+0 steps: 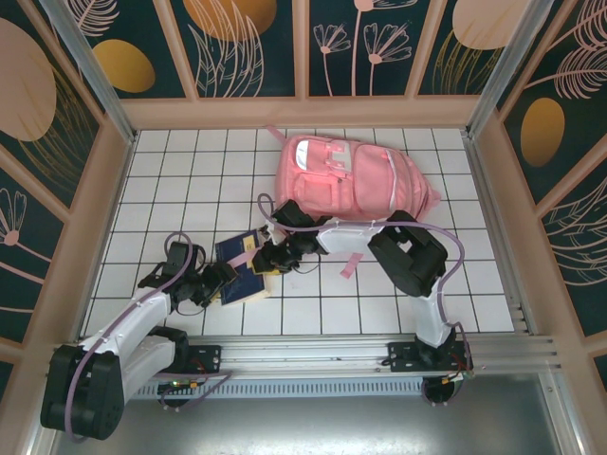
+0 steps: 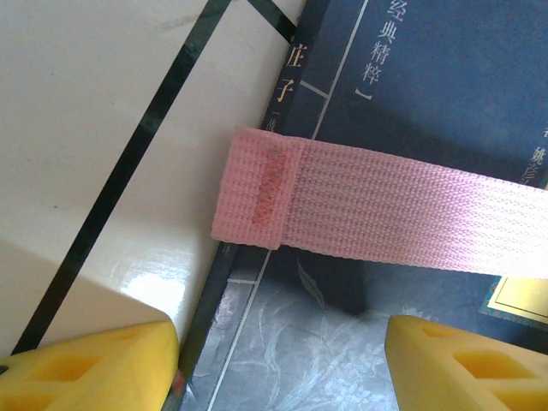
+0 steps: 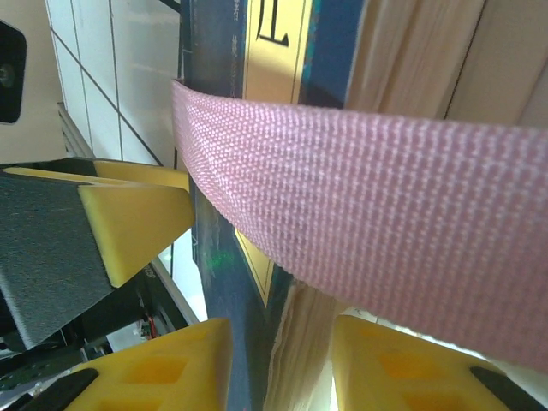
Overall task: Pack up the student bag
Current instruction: Pick up the book from the bottom-center of the table.
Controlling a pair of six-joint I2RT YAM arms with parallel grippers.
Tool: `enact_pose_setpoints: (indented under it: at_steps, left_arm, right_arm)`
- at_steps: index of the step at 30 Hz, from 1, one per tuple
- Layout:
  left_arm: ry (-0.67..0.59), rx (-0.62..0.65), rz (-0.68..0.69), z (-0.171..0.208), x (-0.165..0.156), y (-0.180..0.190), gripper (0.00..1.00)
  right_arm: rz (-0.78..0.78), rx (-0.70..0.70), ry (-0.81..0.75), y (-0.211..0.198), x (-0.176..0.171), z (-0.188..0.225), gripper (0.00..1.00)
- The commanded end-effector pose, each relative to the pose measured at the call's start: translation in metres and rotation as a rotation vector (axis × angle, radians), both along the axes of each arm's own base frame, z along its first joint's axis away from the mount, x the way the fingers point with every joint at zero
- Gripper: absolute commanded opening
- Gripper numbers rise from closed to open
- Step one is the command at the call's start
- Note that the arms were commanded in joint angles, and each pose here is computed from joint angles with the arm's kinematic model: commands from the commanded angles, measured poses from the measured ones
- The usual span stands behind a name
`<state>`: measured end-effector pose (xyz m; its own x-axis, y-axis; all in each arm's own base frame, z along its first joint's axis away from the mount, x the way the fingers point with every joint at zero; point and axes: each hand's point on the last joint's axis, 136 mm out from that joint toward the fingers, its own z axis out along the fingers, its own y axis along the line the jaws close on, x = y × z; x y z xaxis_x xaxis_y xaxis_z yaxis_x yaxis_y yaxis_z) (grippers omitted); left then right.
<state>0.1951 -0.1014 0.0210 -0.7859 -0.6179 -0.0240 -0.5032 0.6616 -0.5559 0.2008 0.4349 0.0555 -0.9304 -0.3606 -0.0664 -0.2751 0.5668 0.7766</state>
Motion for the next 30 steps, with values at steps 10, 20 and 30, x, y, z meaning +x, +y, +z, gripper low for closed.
enact_pose_setpoints:
  at_steps: [10, 20, 30]
  left_arm:
    - [-0.056, 0.008, -0.023, -0.008, 0.009, -0.004, 0.67]
    - [-0.064, -0.01, -0.03, -0.006, 0.009, -0.007, 0.67]
    - [-0.098, 0.016, -0.02, 0.007, 0.015, -0.003, 0.67]
  right_arm:
    - [0.039, 0.108, -0.042, 0.009, -0.008, 0.053, 0.36]
    - [0.05, 0.092, 0.004, 0.017, -0.011, 0.029, 0.36]
    - [0.035, 0.062, 0.002, 0.014, -0.002, 0.017, 0.06]
